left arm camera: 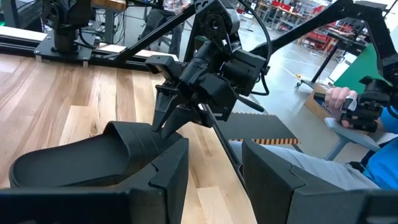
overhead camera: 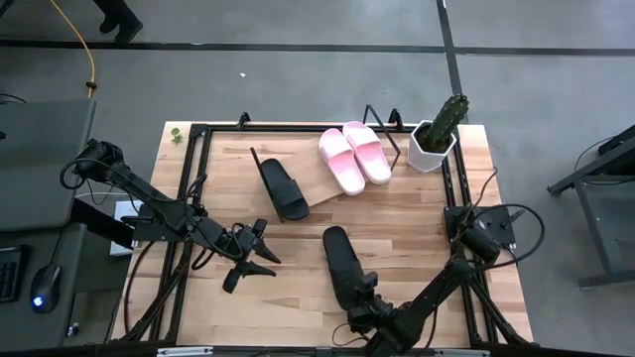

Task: Pick and place slides into the shelf
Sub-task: Put the black slide on the shelf

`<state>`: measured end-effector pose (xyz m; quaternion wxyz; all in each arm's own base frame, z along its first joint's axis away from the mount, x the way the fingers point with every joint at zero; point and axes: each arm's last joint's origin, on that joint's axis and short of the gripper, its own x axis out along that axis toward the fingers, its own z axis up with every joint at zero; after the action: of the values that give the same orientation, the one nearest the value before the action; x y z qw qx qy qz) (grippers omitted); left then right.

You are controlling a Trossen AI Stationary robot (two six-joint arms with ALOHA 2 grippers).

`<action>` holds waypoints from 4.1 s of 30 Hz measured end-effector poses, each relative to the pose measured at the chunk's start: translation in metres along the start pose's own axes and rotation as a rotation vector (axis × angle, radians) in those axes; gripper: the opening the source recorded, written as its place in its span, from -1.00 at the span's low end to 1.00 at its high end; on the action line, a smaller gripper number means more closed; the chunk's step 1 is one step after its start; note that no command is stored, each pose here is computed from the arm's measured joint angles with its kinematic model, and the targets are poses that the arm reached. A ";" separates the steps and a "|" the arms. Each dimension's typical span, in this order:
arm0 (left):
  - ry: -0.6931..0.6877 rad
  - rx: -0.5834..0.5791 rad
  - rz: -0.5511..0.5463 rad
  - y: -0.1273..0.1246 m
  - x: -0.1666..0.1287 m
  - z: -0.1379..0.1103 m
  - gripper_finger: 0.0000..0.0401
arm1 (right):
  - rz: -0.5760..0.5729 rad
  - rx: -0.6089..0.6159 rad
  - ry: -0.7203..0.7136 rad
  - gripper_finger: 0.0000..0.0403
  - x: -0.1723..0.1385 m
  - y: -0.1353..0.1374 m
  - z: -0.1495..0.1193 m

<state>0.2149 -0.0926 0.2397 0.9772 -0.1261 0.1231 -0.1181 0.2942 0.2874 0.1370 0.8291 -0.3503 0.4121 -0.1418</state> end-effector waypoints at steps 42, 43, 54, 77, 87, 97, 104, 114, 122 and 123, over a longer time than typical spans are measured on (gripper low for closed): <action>-0.001 0.000 0.000 0.000 0.000 0.000 -0.33 | -0.121 -0.015 0.035 -0.47 0.014 0.007 -0.013; -0.001 0.000 -0.001 0.000 0.000 0.000 -0.33 | -0.128 -0.015 0.032 -0.47 0.015 0.006 -0.012; -0.001 0.000 0.000 0.000 0.000 0.000 -0.33 | -0.138 0.044 0.053 -0.47 0.027 -0.002 -0.009; -0.001 0.000 0.000 0.000 0.000 0.000 -0.33 | -0.119 0.067 0.052 -0.99 0.029 -0.001 -0.007; -0.001 0.000 0.000 0.000 0.000 0.000 -0.33 | -0.142 0.009 0.048 -1.00 0.029 -0.003 -0.007; -0.001 0.000 0.000 0.000 0.000 0.000 -0.33 | -0.179 0.033 -0.002 -1.00 0.016 -0.021 0.001; 0.000 0.000 0.000 0.000 0.000 0.000 -0.33 | -0.207 0.018 -0.012 -1.00 0.007 -0.035 0.003; 0.000 0.008 0.000 0.000 0.000 0.000 -0.33 | -0.241 -0.002 0.003 -1.00 0.003 -0.053 0.004; 0.000 0.008 0.000 0.000 0.000 0.000 -0.33 | -0.265 -0.001 -0.014 -1.00 -0.009 -0.070 0.005; 0.000 0.008 0.000 0.000 0.000 0.000 -0.33 | -0.266 -0.007 -0.014 -1.00 -0.010 -0.072 0.005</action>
<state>0.2149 -0.0925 0.2396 0.9777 -0.1223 0.1228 -0.1184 0.2959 0.2434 0.1954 0.8047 -0.4056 0.3564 -0.2469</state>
